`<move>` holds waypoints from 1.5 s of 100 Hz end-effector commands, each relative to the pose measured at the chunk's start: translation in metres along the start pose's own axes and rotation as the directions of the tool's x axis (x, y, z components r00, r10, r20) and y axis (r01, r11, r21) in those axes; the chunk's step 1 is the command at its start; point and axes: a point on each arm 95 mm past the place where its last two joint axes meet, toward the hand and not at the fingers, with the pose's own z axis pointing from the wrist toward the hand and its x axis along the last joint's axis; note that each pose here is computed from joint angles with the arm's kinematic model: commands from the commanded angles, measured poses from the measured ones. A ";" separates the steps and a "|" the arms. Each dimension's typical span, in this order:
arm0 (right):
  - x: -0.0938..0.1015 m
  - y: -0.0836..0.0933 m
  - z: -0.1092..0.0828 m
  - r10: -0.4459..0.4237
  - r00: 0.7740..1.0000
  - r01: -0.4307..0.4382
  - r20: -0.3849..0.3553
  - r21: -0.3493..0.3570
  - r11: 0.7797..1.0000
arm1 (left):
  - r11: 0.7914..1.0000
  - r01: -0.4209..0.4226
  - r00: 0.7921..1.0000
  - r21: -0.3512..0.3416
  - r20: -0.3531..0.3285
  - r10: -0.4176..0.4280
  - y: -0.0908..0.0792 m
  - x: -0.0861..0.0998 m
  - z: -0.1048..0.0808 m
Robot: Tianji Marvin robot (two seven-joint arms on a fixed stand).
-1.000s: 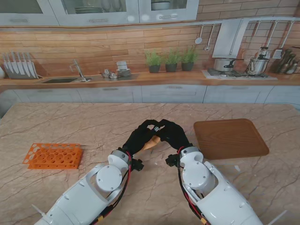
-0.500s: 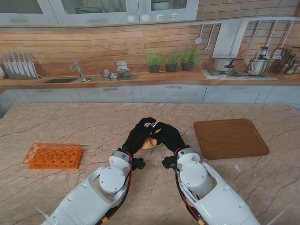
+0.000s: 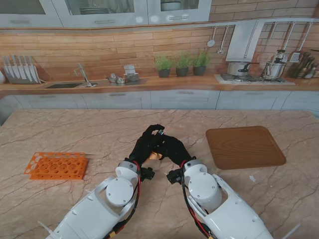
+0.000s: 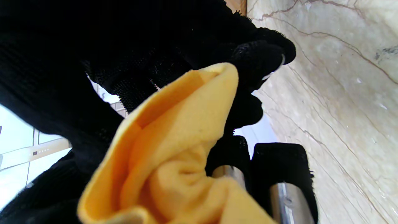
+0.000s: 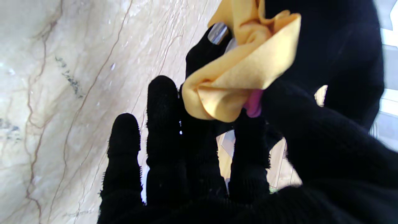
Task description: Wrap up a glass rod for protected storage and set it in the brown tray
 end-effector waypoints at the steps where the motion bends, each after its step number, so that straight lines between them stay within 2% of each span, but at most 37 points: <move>1: 0.000 -0.008 -0.003 0.021 1.000 -0.021 0.004 0.023 0.999 | 1.000 0.021 1.000 0.004 -0.018 -0.021 0.005 0.009 0.002; 24: 0.001 -0.003 -0.005 0.052 0.999 -0.052 0.000 -0.020 0.998 | 1.000 0.013 1.000 0.011 -0.017 -0.013 0.003 0.009 0.002; 59: -0.003 0.013 -0.009 0.010 0.999 -0.014 -0.034 -0.110 0.994 | 0.999 0.008 1.000 0.038 -0.029 -0.007 -0.009 0.016 0.008; 77: -0.008 0.018 -0.011 0.042 0.998 -0.044 -0.038 -0.053 0.998 | 0.997 0.048 0.998 0.061 -0.030 -0.046 -0.016 0.025 0.014; 104: -0.009 0.013 -0.009 0.091 0.996 -0.090 -0.024 0.038 0.995 | 0.984 0.160 0.987 0.078 -0.026 -0.159 -0.021 0.046 0.023; 122: -0.008 0.009 -0.006 0.124 0.992 -0.122 -0.021 0.055 0.991 | 0.959 0.269 0.963 0.093 -0.015 -0.269 -0.019 0.059 0.031; 141: -0.010 0.007 -0.007 0.152 0.988 -0.151 0.004 0.121 0.981 | 0.921 0.371 0.928 0.118 -0.002 -0.373 -0.015 0.068 0.038; 150: -0.012 0.008 -0.008 0.156 0.988 -0.156 0.010 0.161 0.975 | 0.915 0.383 0.923 0.125 -0.010 -0.385 -0.016 0.070 0.040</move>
